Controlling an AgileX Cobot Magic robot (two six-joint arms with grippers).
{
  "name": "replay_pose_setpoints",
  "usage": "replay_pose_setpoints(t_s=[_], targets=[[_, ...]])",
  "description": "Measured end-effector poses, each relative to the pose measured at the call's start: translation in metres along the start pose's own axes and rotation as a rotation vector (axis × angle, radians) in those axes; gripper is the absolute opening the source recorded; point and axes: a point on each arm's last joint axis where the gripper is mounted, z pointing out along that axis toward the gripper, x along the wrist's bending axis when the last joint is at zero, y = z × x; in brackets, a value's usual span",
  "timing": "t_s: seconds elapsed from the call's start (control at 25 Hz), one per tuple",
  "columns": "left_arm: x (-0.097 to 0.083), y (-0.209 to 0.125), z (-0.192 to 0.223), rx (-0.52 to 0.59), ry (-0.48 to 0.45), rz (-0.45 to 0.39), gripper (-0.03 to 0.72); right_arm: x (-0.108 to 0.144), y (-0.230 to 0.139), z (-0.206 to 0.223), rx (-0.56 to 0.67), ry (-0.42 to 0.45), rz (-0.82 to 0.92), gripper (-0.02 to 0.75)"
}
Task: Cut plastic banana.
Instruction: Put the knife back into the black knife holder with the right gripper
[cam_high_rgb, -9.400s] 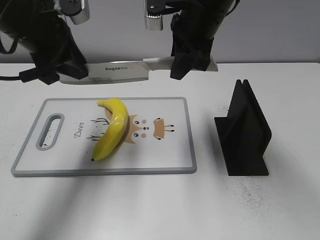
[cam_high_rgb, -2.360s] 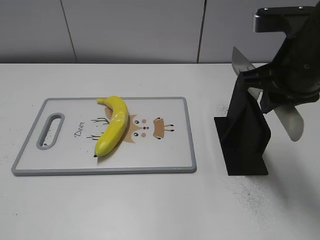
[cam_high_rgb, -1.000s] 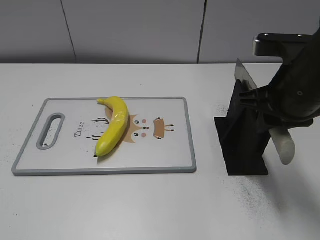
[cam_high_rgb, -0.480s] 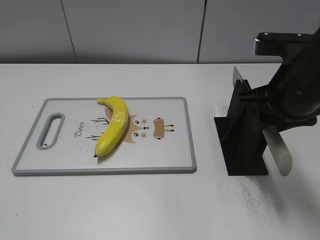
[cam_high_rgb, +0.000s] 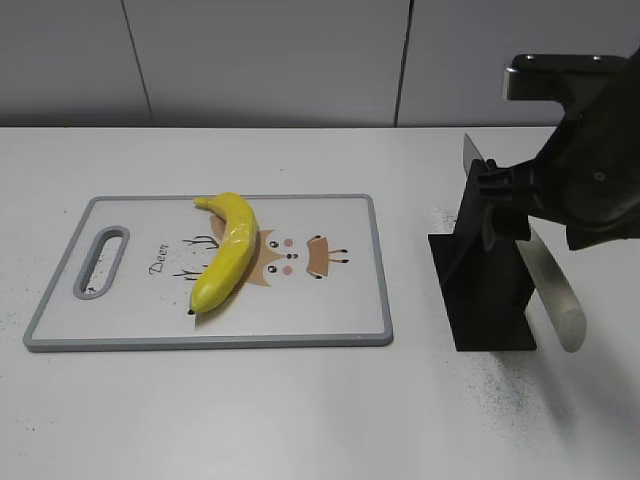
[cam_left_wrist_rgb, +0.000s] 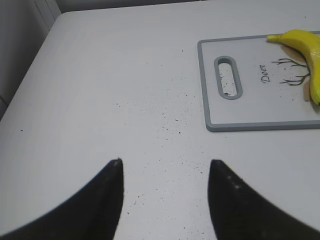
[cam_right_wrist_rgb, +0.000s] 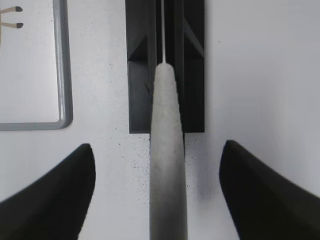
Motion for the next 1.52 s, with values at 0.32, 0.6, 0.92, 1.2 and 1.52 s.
replay_pose_setpoints(t_s=[0.32,0.6,0.92,1.2,1.52], targets=[[0.000,0.000,0.000,0.000,0.000,0.000,0.540,-0.002,0.019,-0.067,-0.231,0.083,-0.146,0.591],[0.000,0.000,0.000,-0.001,-0.004,-0.002,0.654,-0.024,0.000,-0.135,-0.415,0.120,-0.259,0.591],[0.000,0.000,0.000,-0.001,-0.004,-0.002,0.642,-0.049,-0.041,-0.146,-0.434,0.115,-0.280,0.591],[0.000,0.000,0.000,-0.001,-0.004,-0.002,0.613,-0.070,-0.085,-0.126,-0.396,0.102,-0.288,0.591],[0.000,0.000,0.000,-0.001,-0.004,-0.002,0.596,-0.098,-0.136,-0.125,-0.455,0.115,-0.285,0.591]])
